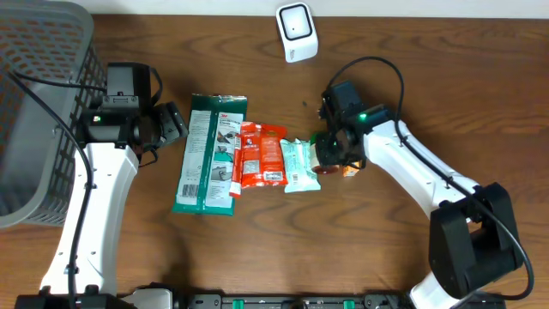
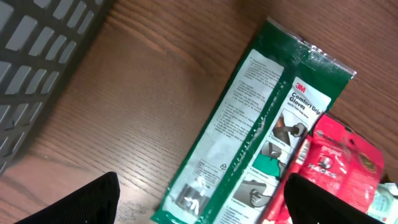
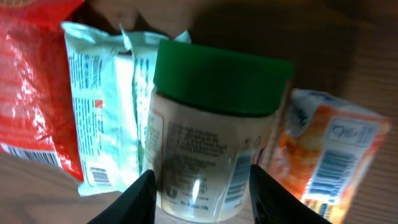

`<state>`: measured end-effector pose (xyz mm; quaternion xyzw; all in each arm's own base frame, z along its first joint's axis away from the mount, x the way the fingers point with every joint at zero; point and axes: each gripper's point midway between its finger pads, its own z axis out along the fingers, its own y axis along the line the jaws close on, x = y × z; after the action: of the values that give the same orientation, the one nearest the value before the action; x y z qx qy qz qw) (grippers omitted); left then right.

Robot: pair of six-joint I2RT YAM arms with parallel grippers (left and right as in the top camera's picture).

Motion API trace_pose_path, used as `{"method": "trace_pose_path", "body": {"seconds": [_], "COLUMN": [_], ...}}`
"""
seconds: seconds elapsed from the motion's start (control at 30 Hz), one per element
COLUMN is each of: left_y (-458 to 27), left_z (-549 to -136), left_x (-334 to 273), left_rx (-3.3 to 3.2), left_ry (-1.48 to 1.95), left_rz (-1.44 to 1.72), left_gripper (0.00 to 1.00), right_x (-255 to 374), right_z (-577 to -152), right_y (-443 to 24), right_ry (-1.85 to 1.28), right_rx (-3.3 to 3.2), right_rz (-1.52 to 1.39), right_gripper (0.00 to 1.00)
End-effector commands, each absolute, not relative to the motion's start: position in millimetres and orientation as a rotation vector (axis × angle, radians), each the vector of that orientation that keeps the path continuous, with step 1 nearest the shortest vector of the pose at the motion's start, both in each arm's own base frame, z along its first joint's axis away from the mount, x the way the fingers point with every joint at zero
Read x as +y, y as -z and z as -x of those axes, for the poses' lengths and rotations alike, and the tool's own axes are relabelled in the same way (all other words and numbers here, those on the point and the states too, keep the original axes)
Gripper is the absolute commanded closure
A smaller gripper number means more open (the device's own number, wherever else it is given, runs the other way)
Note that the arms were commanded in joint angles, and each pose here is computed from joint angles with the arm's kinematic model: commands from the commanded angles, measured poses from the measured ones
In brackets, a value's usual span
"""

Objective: Scan the item barcode
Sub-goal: 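Move the right gripper to the orange tissue pack and grasp it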

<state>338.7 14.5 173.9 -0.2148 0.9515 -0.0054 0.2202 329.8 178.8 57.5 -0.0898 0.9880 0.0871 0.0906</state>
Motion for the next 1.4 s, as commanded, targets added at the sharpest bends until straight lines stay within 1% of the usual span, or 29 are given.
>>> {"method": "trace_pose_path", "body": {"seconds": [0.0, 0.27, 0.33, 0.4, 0.53, 0.77, 1.07, 1.23, 1.37], "left_y": [-179, -179, -179, -179, -179, -179, -179, -179, -179], "left_z": [-339, -339, -339, -339, -339, -339, -339, -339, -339], "left_x": [16, 16, 16, 16, 16, 16, 16, 16, 16], "left_rx": [2.62, 2.619, 2.619, 2.62, 2.619, 2.619, 2.62, 2.62, 2.62], "left_ry": [0.008, 0.007, 0.007, 0.008, 0.007, 0.007, 0.008, 0.008, 0.008], "left_rz": [0.584, 0.584, 0.584, 0.584, 0.584, 0.584, 0.584, 0.584, 0.584], "left_gripper": [0.15, 0.15, 0.15, 0.15, 0.15, 0.15, 0.15, 0.15, 0.15], "right_x": [205, 209, 207, 206, 205, 177, 116, 103, 107], "right_z": [-317, -324, -328, -331, -336, -341, -352, -346, -342], "right_y": [-60, -62, -66, -75, -96, -121, -115, -102, -86], "right_ry": [-0.35, -0.365, -0.358, -0.364, -0.359, -0.235, -0.07, -0.056, -0.079], "right_rx": [2.943, 2.911, 2.898, 2.88, 2.839, 2.815, 2.857, 2.891, 2.894], "right_rz": [0.33, 0.333, 0.322, 0.321, 0.367, 0.297, 0.104, 0.035, 0.039], "right_gripper": [0.56, 0.52, 0.49, 0.46, 0.43, 0.4, 0.42, 0.42, 0.42]}}
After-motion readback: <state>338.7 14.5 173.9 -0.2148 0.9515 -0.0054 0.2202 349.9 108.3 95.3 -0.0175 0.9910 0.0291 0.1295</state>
